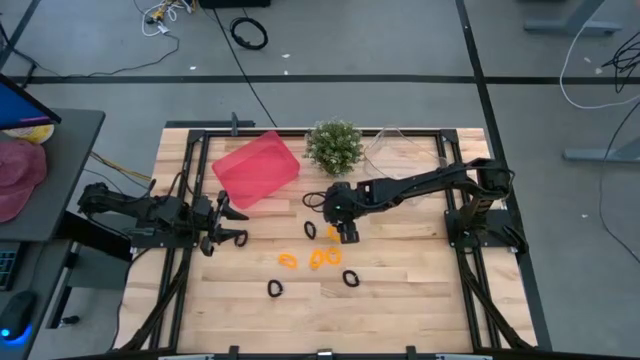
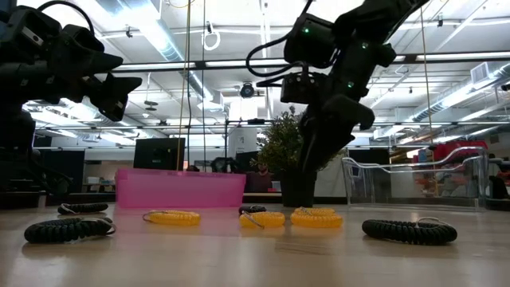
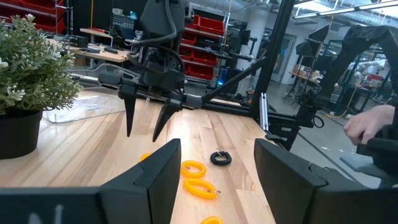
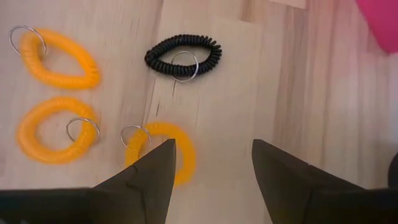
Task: Sort spring keychains
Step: Put the yellow spring keychain into the transparent bin
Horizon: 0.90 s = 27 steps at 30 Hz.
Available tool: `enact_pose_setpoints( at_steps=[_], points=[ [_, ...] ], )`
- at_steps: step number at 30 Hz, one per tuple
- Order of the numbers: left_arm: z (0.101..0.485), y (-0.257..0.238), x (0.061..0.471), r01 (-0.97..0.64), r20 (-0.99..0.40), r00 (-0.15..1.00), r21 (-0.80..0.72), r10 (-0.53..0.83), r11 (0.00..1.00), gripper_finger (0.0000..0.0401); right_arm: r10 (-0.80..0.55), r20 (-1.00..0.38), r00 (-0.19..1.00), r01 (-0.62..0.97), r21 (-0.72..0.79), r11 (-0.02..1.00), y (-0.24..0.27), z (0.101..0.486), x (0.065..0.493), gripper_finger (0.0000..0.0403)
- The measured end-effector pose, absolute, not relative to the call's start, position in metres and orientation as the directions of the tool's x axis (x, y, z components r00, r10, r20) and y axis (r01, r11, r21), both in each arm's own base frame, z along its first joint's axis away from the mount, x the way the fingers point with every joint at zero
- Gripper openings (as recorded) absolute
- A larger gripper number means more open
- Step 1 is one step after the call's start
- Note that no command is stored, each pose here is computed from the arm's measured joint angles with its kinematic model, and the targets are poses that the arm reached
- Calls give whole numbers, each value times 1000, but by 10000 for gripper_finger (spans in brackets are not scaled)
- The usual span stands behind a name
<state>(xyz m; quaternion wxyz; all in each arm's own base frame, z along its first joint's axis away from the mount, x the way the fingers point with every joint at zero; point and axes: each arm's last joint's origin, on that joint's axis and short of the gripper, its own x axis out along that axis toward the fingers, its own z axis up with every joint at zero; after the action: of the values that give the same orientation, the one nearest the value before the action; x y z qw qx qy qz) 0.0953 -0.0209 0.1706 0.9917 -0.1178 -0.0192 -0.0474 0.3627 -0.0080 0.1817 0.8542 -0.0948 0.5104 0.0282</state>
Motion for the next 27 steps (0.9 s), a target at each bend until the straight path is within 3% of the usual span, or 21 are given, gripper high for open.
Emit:
enact_pose_setpoints(
  at_steps=[16, 27],
  points=[
    [171, -21, 95, 99, 50, 995, -232, -89, 968, 209, -59, -858, 509, -105, -130, 986, -21, 148, 351, 215],
    [171, -21, 95, 99, 49, 995, -232, -90, 968, 209, 64, -887, 457, -148, -5, 989, -31, 111, 358, 215]
  ],
)
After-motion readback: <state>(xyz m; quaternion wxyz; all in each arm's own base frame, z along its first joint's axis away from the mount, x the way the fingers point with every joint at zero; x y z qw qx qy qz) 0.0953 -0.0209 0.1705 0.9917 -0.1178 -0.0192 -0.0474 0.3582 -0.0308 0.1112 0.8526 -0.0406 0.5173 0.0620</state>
